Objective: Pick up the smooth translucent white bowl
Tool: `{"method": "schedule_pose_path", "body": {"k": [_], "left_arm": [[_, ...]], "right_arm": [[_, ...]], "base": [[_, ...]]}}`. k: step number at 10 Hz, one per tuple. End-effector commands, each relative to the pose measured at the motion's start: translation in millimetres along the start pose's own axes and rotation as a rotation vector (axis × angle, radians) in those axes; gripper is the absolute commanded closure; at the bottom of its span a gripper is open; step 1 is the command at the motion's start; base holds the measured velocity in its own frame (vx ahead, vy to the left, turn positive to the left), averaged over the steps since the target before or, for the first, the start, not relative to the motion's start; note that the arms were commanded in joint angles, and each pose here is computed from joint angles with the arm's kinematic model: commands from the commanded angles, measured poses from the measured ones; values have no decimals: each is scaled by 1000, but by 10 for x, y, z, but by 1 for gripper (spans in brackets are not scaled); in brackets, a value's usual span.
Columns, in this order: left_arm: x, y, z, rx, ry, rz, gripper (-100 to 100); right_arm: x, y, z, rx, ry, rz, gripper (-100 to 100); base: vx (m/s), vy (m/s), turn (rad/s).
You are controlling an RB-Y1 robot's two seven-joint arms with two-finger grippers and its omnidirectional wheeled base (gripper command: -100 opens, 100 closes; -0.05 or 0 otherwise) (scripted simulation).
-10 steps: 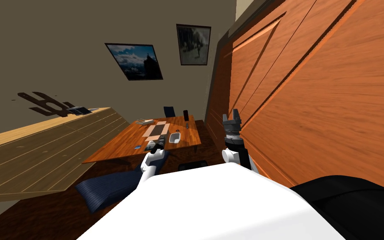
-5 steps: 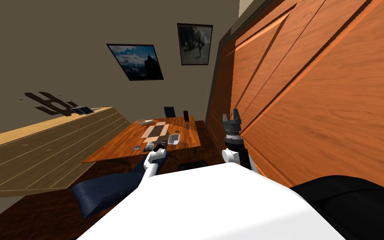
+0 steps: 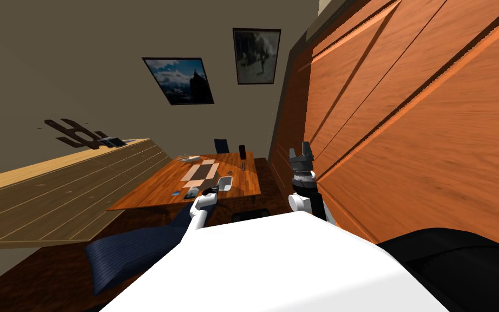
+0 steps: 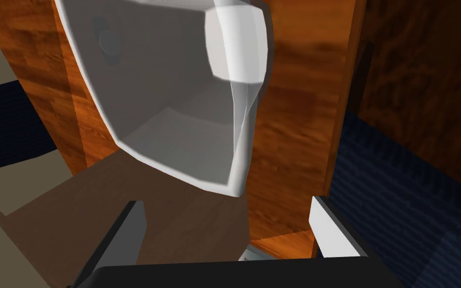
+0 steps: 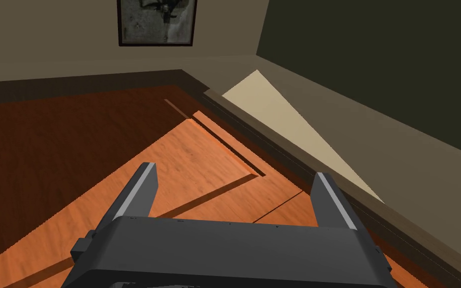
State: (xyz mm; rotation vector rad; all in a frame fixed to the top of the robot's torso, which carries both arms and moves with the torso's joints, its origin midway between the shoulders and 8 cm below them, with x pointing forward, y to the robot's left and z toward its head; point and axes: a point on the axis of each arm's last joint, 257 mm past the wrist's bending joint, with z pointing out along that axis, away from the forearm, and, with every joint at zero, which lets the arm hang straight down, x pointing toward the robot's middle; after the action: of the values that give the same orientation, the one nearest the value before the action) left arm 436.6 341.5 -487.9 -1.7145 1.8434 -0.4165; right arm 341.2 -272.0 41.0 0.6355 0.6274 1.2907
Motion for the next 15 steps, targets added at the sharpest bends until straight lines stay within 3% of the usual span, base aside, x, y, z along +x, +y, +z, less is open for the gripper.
{"method": "schedule_pose_path", "body": {"k": [1, 5, 6, 7, 8, 12, 13, 15], "left_arm": [[69, 125, 38, -54, 13, 3, -100], [188, 357, 78, -144, 37, 9, -100], [170, 319, 74, -127, 33, 8, -100], [175, 331, 75, -131, 34, 8, 0], [189, 384, 107, -130, 33, 7, -100], [207, 476, 150, -131, 33, 7, -100], [208, 475, 153, -129, 33, 6, 100], [211, 491, 153, -133, 33, 13, 100]], "right_arm": [[0, 0, 0, 0, 0, 0, 0], [0, 0, 0, 0, 0, 0, 0], [0, 0, 0, 0, 0, 0, 0], [0, 0, 0, 0, 0, 0, 0], [0, 0, 0, 0, 0, 0, 0], [0, 0, 0, 0, 0, 0, 0], [0, 0, 0, 0, 0, 0, 0], [0, 0, 1, 0, 0, 0, 0]], "base": [[88, -45, 59], [75, -46, 49], [30, -18, 14], [6, -4, -2], [25, 5, -3], [42, 11, -4], [0, 0, 0], [-1, 0, -16]]}}
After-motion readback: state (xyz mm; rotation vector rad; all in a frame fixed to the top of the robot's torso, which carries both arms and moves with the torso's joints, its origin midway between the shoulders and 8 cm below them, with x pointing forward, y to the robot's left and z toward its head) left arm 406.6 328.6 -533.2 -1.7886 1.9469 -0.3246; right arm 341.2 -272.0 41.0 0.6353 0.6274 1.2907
